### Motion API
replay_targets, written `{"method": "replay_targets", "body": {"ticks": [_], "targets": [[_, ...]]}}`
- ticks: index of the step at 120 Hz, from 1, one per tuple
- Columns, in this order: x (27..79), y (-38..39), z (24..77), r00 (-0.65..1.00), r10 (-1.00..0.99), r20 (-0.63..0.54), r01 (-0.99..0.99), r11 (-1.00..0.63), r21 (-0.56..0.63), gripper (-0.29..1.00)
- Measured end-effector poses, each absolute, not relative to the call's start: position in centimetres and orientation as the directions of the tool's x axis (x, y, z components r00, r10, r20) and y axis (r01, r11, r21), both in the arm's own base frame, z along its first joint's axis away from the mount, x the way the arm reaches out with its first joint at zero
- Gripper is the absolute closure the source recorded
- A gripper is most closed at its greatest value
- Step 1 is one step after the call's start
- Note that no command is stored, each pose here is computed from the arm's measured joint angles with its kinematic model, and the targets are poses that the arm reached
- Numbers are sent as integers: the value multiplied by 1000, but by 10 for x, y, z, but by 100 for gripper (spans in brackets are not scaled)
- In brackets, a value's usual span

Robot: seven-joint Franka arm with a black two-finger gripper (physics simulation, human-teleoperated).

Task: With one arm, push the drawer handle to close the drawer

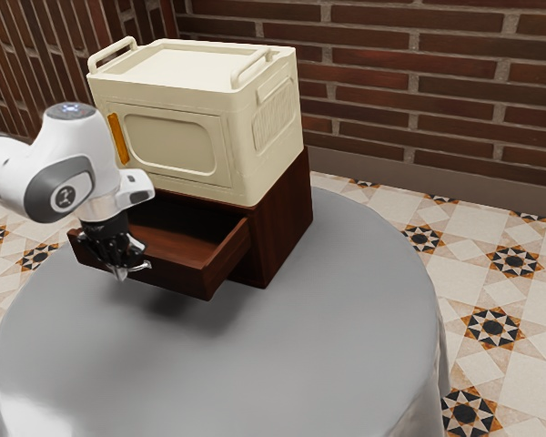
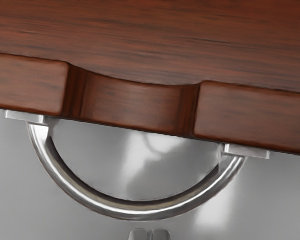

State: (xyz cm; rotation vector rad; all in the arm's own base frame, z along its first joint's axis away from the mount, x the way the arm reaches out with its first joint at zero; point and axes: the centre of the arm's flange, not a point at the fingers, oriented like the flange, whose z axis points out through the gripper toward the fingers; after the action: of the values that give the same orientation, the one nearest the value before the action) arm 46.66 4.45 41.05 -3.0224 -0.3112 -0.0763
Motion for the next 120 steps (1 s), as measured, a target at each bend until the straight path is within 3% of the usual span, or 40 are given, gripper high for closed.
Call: {"method": "replay_targets", "body": {"ticks": [120], "targets": [[521, 47, 397, 976, 148, 160, 171, -975, -144, 79]]}}
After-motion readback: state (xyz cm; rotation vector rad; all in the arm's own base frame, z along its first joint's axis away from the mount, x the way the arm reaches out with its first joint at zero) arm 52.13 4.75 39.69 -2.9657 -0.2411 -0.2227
